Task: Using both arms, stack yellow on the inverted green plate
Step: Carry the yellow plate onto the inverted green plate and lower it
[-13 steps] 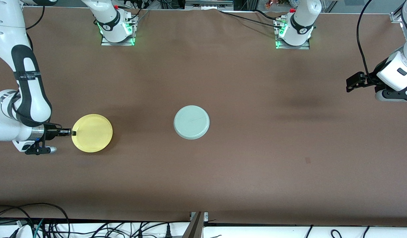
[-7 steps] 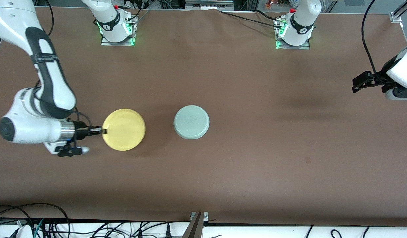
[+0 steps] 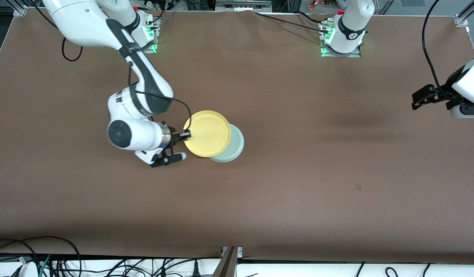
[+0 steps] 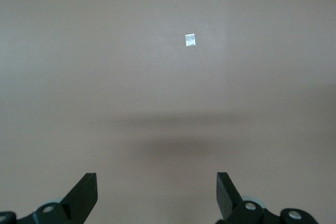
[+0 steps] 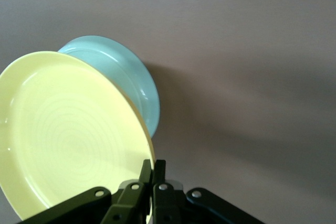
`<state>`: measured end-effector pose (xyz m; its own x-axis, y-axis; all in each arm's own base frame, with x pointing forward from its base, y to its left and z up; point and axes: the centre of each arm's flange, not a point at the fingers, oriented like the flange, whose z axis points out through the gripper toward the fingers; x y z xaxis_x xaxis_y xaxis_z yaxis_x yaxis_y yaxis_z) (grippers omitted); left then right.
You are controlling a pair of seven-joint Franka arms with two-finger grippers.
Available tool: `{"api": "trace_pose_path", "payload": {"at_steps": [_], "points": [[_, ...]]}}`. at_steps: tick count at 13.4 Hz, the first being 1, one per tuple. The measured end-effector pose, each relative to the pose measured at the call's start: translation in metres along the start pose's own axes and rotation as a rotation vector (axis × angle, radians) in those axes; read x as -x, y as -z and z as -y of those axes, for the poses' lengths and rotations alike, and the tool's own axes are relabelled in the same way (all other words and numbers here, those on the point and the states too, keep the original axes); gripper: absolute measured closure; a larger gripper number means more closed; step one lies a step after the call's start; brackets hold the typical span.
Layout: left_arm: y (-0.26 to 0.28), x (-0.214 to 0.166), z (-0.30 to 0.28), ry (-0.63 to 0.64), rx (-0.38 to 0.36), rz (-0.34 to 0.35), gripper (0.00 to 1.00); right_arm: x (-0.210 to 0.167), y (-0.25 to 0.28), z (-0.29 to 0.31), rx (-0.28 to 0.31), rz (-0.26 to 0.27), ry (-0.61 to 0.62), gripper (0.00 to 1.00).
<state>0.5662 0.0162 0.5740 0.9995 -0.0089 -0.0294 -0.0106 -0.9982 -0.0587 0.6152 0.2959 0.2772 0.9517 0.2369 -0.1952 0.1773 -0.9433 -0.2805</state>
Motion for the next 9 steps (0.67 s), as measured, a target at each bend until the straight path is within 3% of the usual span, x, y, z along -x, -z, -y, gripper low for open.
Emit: {"api": "trace_pose_path", "payload": {"at_steps": [5, 9], "points": [[-0.005, -0.004, -0.002, -0.003, -0.003, 0.006, 0.00, -0.007, -0.040, 0.006, -0.003, -0.040, 0.019, 0.98], [0.001, -0.007, -0.002, -0.002, -0.005, -0.007, 0.00, -0.005, -0.058, 0.019, 0.001, -0.026, 0.037, 0.98]]}}
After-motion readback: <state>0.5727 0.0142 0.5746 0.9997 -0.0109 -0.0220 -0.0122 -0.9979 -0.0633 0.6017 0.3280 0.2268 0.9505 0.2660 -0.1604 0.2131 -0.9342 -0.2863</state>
